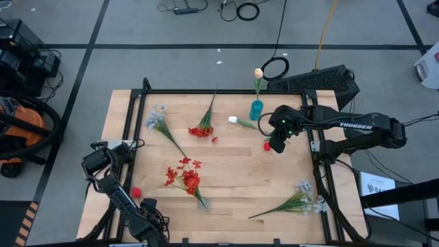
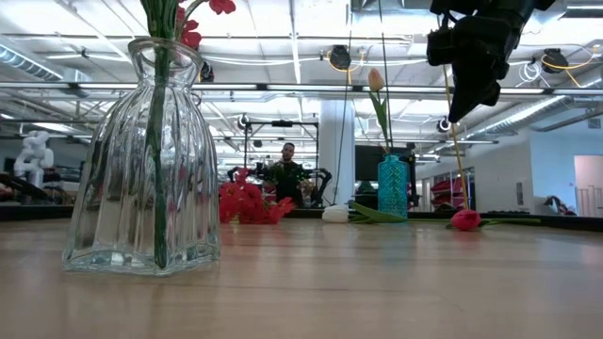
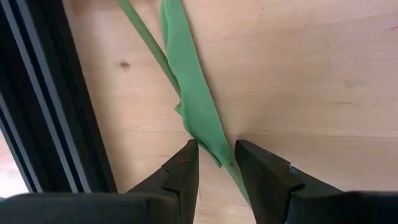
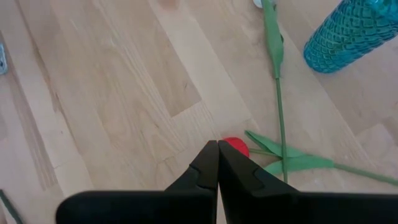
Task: Sort flowers into vase by color
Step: Put the bottom red flower into the transparent vase
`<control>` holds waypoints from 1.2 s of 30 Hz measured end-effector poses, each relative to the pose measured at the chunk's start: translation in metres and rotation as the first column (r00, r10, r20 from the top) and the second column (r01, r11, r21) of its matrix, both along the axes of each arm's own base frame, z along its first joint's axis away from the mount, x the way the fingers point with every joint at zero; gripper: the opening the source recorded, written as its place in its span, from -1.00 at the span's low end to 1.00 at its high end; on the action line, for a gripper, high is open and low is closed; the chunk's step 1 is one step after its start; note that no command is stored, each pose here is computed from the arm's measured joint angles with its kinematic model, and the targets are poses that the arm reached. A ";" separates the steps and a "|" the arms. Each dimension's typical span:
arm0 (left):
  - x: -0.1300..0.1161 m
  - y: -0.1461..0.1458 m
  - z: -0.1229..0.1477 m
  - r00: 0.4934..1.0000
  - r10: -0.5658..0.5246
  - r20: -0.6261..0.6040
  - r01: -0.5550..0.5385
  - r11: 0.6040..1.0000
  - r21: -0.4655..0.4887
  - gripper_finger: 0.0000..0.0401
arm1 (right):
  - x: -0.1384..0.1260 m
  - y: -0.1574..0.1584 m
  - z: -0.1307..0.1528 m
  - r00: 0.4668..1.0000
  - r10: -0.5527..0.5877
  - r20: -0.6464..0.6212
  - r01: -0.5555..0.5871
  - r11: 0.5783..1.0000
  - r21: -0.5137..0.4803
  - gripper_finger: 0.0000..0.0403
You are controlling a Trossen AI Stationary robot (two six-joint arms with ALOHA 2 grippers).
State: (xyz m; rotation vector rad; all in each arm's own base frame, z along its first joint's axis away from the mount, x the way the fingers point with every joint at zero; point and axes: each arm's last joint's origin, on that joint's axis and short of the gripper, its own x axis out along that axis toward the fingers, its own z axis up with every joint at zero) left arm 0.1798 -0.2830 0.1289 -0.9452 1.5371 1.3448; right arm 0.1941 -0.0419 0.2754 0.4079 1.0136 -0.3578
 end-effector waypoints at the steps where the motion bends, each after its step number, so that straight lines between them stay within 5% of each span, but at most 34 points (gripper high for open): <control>1: 0.000 -0.001 -0.003 1.000 -0.007 -0.001 0.007 1.000 0.000 -0.38 | 0.000 0.000 0.000 1.000 0.001 0.000 -0.001 1.000 -0.001 -1.00; 5: 0.001 -0.002 -0.007 1.000 -0.029 0.010 0.029 1.000 0.006 -0.44 | 0.000 0.000 0.000 1.000 0.014 -0.001 -0.014 1.000 -0.008 -1.00; 11: 0.004 0.003 -0.004 0.997 -0.066 0.044 0.065 0.997 0.033 -0.93 | 0.000 0.000 0.000 1.000 0.020 0.004 -0.019 1.000 -0.012 -1.00; 18: 0.004 0.009 0.008 0.992 -0.079 0.094 0.073 0.995 0.062 -0.98 | 0.000 0.000 0.000 1.000 0.027 0.004 -0.027 0.999 -0.017 -1.00; 24: 0.004 0.029 0.040 0.964 -0.146 0.224 0.104 0.976 0.190 -1.00 | 0.000 0.000 0.001 0.999 0.042 0.003 -0.042 0.999 -0.026 -1.00; 31: -0.008 0.065 0.083 0.955 -0.218 0.200 0.126 0.911 0.392 -1.00 | 0.001 0.000 0.001 0.999 0.034 0.006 -0.034 0.999 -0.022 -1.00; 36: -0.014 0.086 0.108 0.900 -0.330 0.284 0.141 0.838 0.527 -1.00 | 0.001 0.000 0.001 1.000 0.000 0.013 0.000 1.000 -0.007 -1.00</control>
